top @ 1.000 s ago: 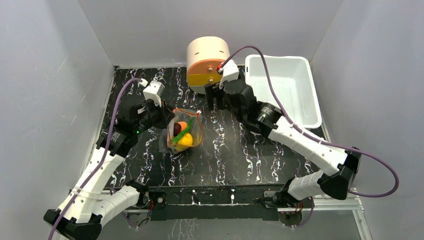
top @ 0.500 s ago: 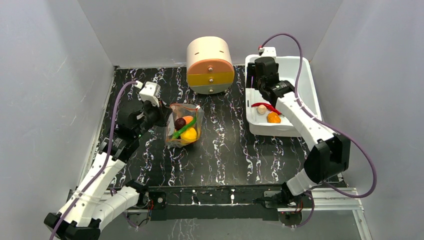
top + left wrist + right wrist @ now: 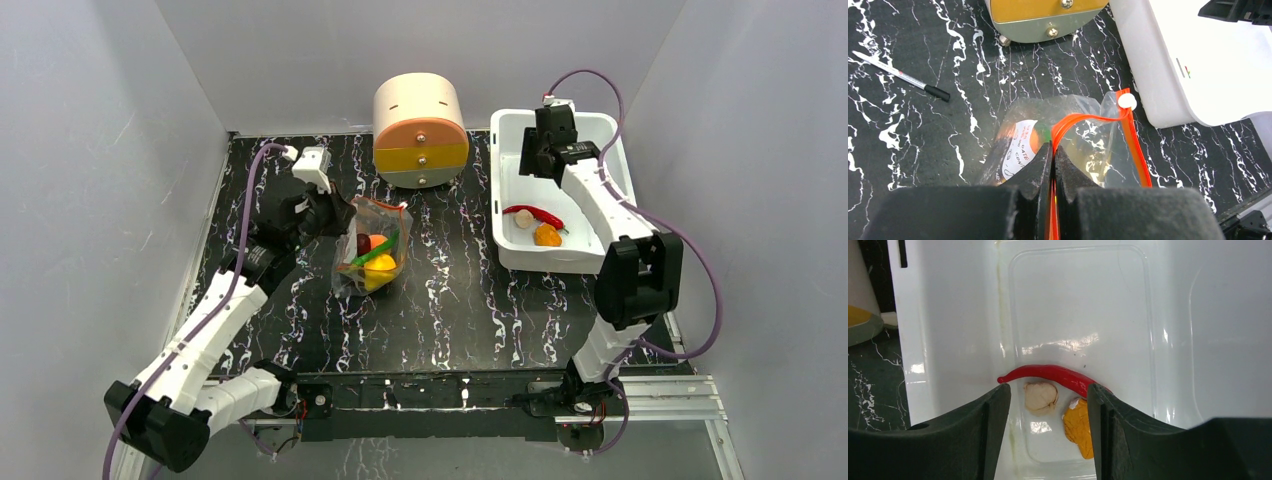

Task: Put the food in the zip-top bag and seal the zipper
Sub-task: Pick up the fake vegetable from the bin.

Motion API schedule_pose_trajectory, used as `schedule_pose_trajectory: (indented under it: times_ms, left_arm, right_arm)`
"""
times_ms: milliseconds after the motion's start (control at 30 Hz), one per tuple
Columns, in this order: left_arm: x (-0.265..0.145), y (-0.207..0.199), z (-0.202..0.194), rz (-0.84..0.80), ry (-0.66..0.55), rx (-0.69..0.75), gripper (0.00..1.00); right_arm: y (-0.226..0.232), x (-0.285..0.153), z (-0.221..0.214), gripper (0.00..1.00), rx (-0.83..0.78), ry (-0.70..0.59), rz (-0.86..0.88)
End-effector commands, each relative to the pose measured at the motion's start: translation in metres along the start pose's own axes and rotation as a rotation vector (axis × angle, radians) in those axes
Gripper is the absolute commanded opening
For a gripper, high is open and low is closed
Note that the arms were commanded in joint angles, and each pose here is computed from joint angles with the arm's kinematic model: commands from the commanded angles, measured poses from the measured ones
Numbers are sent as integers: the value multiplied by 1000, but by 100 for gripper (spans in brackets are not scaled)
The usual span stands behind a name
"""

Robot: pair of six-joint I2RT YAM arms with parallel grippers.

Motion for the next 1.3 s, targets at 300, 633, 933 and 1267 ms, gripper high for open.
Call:
schedule_pose_trajectory:
  times_ms: [300, 633, 933, 1267]
  left_arm:
    - [-7, -3, -7, 18, 47, -106, 0]
    - [-6, -1, -7, 26, 75, -55, 0]
    - [-9, -2, -4, 19, 64, -56, 0]
    - [-12, -6, 2, -1, 45, -62, 0]
  right_arm:
    - [2, 7, -41, 59, 204, 333, -6]
    - [14, 37, -69, 56, 410, 341, -47]
    - [17, 76, -83, 60, 274, 334, -20]
    - [14, 79, -102, 42, 229, 342, -11]
Point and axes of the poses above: each gripper's point midway between its finger pads, its own x axis out along the fingers, its own y axis along the line the jaws close on, z = x × y, the point moved 4 cm from there along -x, back along the fingers, and after that the axes turned 1 degree about -x, right-handed, at the moved point
